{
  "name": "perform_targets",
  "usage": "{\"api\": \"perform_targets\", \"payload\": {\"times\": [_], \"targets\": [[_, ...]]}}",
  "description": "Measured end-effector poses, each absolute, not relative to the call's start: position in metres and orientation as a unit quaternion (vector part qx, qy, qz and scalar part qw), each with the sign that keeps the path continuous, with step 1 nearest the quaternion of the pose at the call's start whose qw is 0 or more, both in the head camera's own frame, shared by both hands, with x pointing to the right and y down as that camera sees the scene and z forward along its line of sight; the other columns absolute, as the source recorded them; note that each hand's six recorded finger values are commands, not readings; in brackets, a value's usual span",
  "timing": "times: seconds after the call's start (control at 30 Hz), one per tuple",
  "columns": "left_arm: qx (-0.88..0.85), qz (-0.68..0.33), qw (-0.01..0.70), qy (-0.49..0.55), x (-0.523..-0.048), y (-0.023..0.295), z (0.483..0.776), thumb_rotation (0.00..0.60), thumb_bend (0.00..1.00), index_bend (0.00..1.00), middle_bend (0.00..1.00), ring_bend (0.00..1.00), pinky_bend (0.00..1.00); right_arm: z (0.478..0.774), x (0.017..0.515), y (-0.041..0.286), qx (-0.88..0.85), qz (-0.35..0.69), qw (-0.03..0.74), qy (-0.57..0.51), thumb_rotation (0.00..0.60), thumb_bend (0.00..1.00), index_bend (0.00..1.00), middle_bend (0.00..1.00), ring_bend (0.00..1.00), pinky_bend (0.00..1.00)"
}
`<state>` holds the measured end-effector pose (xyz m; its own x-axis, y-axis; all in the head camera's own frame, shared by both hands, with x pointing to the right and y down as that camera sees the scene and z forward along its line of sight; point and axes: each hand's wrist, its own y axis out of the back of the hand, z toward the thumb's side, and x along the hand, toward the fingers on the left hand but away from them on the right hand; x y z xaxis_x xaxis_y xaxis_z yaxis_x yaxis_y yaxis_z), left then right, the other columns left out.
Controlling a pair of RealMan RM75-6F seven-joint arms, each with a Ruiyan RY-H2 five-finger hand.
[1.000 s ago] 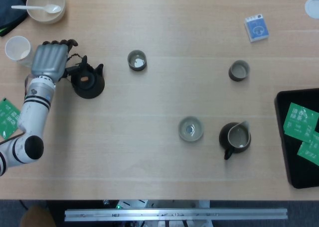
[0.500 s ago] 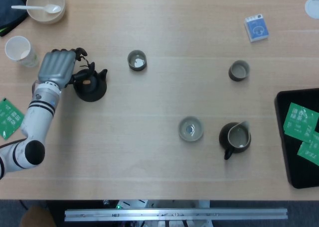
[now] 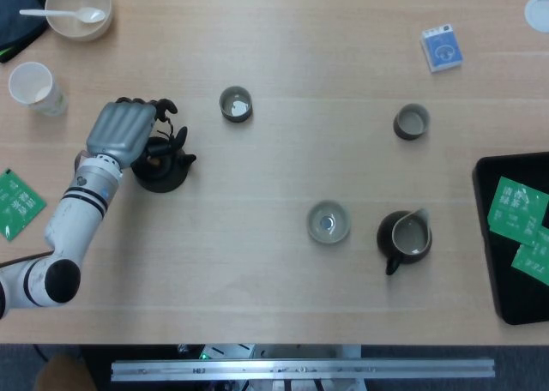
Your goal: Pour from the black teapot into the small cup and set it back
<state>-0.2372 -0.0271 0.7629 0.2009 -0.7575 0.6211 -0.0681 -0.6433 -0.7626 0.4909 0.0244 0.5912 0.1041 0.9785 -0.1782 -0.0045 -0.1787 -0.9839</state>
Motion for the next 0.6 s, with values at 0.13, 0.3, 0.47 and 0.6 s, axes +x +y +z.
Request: {"api": "perform_targets", "payload": {"times": [0.13,0.3,0.47,0.6], "targets": [[-0.698,-0.567,0.330,0.287,-0.239,-0.028,0.759,0.061,0.36,0.28,0.37,0.31,0.23,0.592,0.493,0.025,-0.569,0.515,0.476,-0.429,0.600,0.43,0.26,0.31,0.19,0.13],[-0.688,-0.568,0.351,0.285,-0.238,-0.027,0.753,0.062,0.36,0.32,0.40,0.34,0.23,0.592,0.493,0.025,-0.570,0.514,0.475,-0.430,0.600,0.43,0.26,0.31,0.19,0.13],[-0.680,-0.571,0.370,0.273,-0.237,-0.022,0.749,0.045,0.36,0.35,0.41,0.34,0.23,0.593,0.493,0.025,-0.571,0.513,0.475,-0.430,0.600,0.43,0.26,0.31,0.19,0.13],[-0.670,-0.578,0.384,0.263,-0.240,-0.019,0.747,0.013,0.36,0.35,0.41,0.34,0.23,0.593,0.494,0.026,-0.571,0.514,0.474,-0.430,0.600,0.43,0.26,0.31,0.19,0.13]]}}
